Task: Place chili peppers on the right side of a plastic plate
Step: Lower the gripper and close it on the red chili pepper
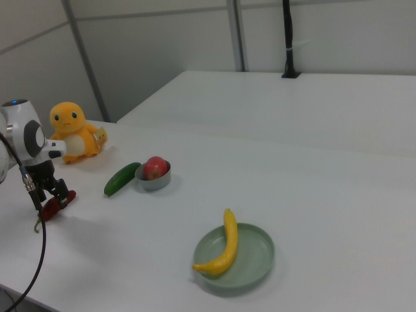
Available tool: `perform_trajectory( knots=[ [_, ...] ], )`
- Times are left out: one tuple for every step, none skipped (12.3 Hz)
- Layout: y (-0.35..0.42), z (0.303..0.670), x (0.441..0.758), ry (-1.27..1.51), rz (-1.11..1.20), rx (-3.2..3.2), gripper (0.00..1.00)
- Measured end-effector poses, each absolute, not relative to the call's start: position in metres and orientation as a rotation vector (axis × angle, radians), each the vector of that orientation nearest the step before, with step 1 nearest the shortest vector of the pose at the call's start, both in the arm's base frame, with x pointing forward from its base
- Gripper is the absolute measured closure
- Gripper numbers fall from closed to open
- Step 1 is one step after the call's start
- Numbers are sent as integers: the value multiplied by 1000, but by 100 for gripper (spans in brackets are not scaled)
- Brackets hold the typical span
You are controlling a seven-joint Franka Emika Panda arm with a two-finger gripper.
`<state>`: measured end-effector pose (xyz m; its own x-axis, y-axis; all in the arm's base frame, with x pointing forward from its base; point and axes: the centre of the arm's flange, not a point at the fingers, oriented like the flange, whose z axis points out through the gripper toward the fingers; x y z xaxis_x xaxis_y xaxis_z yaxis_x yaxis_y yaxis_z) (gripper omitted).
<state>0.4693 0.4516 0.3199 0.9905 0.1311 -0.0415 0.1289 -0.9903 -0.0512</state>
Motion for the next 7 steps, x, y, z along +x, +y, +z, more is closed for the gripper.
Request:
perform_trajectory(
  knots=[
    [452,315,470,-206,75,-3090,0],
    [452,314,472,-205,73,-3088,0],
    [454,315,473,-211,49,-3081,2],
    [454,314,474,-232,25,-3088,6],
    [454,312,474,-249,15,-3097,19],
    [454,310,475,-258,11,-3102,37],
    [454,309,474,-263,10,-3103,55]
  ],
)
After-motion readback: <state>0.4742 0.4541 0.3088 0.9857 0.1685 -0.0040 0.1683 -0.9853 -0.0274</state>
